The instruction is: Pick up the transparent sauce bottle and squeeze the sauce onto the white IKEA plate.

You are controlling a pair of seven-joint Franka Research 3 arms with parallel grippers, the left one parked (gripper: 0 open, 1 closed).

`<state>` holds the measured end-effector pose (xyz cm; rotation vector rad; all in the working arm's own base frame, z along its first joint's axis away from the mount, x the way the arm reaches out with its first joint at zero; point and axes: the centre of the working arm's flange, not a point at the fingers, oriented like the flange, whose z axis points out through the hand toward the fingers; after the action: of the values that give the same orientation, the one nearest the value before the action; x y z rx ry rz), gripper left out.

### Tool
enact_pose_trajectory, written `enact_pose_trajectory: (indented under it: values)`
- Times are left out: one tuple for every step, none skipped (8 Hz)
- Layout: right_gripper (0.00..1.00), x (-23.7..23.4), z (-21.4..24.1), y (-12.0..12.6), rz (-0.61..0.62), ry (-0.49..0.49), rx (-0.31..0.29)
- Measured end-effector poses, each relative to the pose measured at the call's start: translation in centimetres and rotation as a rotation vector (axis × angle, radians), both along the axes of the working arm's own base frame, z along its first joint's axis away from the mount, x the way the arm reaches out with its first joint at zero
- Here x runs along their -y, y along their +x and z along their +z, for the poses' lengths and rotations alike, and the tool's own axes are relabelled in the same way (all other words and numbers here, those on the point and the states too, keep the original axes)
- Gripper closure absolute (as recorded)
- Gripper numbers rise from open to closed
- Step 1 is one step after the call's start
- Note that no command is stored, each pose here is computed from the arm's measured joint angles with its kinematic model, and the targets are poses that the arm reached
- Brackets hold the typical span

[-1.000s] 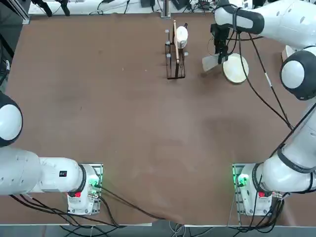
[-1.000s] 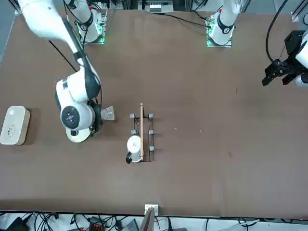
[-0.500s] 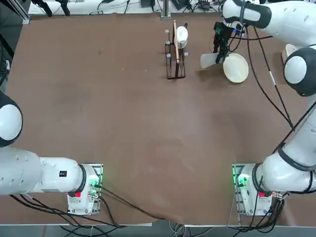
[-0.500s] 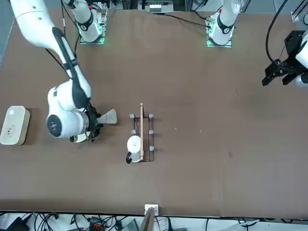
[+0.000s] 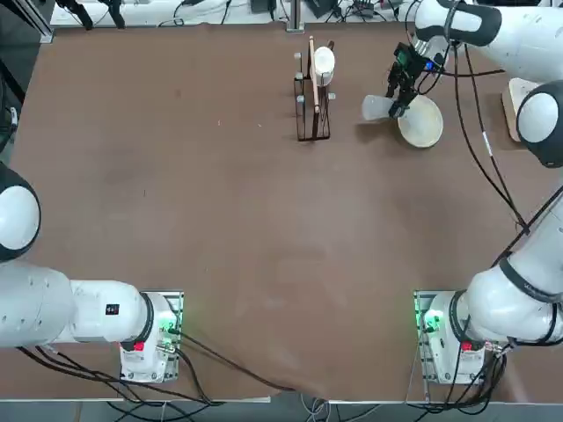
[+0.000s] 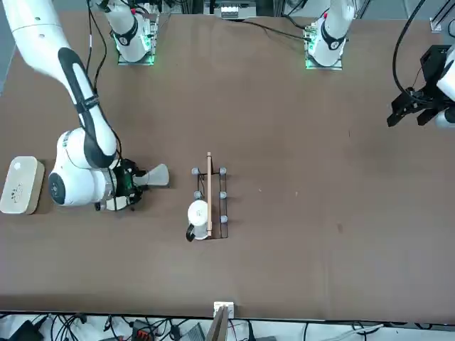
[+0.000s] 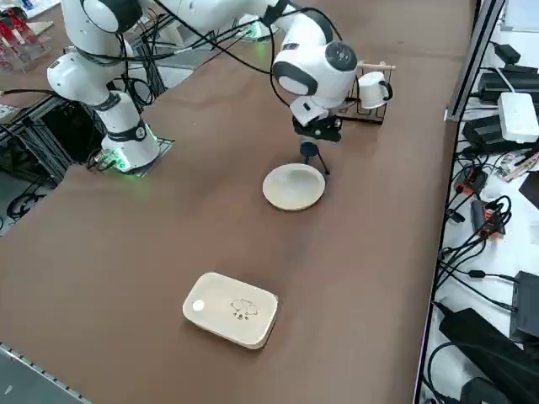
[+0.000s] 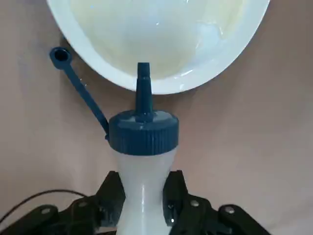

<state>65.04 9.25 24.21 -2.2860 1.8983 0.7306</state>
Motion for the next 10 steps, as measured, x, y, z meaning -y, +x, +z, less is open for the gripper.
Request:
enact_pose_trajectory:
  values:
    - [0.56, 0.7, -0.1, 0.1, -0.019, 0.027, 0.003]
    - [0.56, 1.1, 0.0, 0.3, -0.031, 0.045, 0.015]
    - [0.56, 1.4, 0.1, 0.5, -0.045, 0.056, 0.026]
    - [0.56, 2.2, 0.2, 0.6, -0.052, 0.070, 0.035]
    - [0.56, 3.5, 0.3, 0.8, -0.057, 0.085, 0.046]
    - [0.56, 4.9, 0.5, 0.9, -0.068, 0.095, 0.055]
    - [0.56, 6.5, 0.6, 1.0, -0.081, 0.100, 0.061]
    - [0.56, 8.0, 0.6, 0.9, -0.078, 0.110, 0.062]
    - [0.56, 9.1, 0.5, 0.6, -0.070, 0.130, 0.055]
    - [0.56, 10.3, 0.5, 0.3, -0.063, 0.160, 0.047]
